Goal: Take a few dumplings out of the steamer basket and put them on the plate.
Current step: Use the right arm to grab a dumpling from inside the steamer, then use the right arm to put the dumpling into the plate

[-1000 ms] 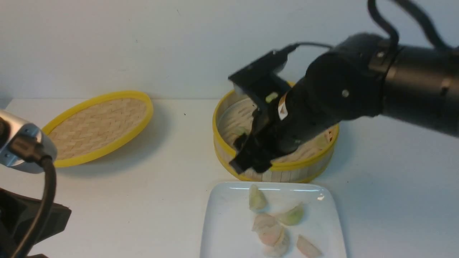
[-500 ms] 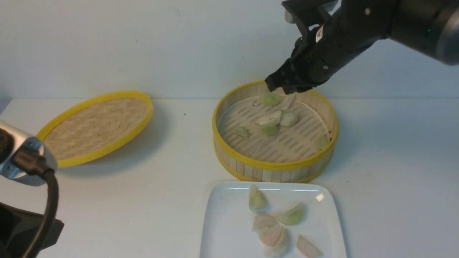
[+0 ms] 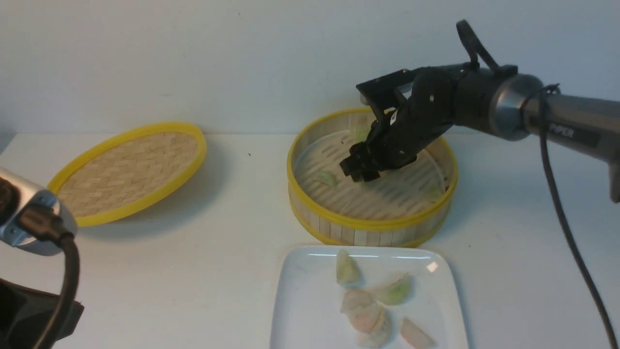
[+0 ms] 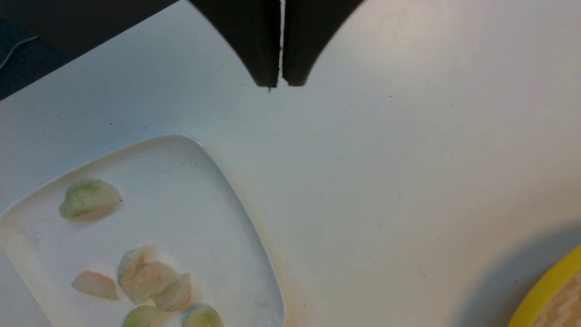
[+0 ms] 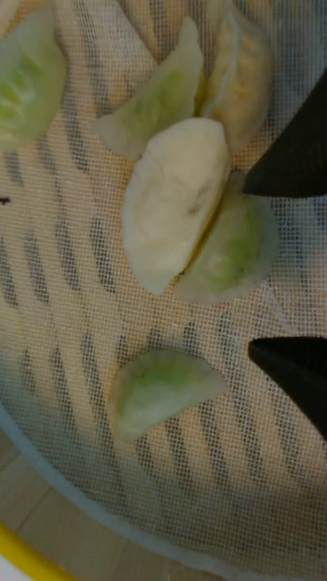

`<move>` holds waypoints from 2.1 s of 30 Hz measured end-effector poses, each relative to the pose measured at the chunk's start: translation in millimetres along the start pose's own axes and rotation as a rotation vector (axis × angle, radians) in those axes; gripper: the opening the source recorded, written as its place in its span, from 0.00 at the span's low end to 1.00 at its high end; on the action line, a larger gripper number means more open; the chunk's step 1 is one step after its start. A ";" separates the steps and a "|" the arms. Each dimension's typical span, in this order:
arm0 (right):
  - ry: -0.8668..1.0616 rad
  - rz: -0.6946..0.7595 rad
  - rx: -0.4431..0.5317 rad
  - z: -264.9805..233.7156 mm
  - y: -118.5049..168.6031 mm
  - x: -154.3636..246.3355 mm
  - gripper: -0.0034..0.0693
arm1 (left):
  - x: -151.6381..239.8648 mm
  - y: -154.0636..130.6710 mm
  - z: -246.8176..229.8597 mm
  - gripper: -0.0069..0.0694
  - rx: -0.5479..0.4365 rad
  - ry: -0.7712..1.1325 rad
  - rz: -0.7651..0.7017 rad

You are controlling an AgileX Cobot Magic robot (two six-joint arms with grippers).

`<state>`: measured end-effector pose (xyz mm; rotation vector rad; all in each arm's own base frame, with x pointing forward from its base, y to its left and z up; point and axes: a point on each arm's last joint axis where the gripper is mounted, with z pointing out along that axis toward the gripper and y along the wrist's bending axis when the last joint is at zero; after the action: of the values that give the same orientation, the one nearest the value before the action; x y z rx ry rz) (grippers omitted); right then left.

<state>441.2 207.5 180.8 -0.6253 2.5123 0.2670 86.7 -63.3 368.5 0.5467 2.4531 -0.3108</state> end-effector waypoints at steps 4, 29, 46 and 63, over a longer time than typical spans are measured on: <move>-0.022 0.008 0.003 11.5 -1.3 1.3 0.62 | 0.0 0.0 0.0 0.08 0.000 0.000 0.000; -0.013 -0.028 -0.007 -65.4 5.1 -15.9 0.03 | 0.1 -0.4 0.0 0.08 0.005 0.001 -0.002; -0.011 -0.013 -0.010 -26.5 1.8 -9.0 0.34 | 0.5 -1.9 0.0 0.08 0.021 0.006 -0.008; -0.037 0.010 0.008 29.2 -5.1 4.7 0.28 | 0.5 -1.7 0.0 0.08 0.018 0.006 -0.007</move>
<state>453.3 210.2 153.4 -0.5992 2.4811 0.2697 85.5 -64.6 368.4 0.5477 2.4601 -0.3354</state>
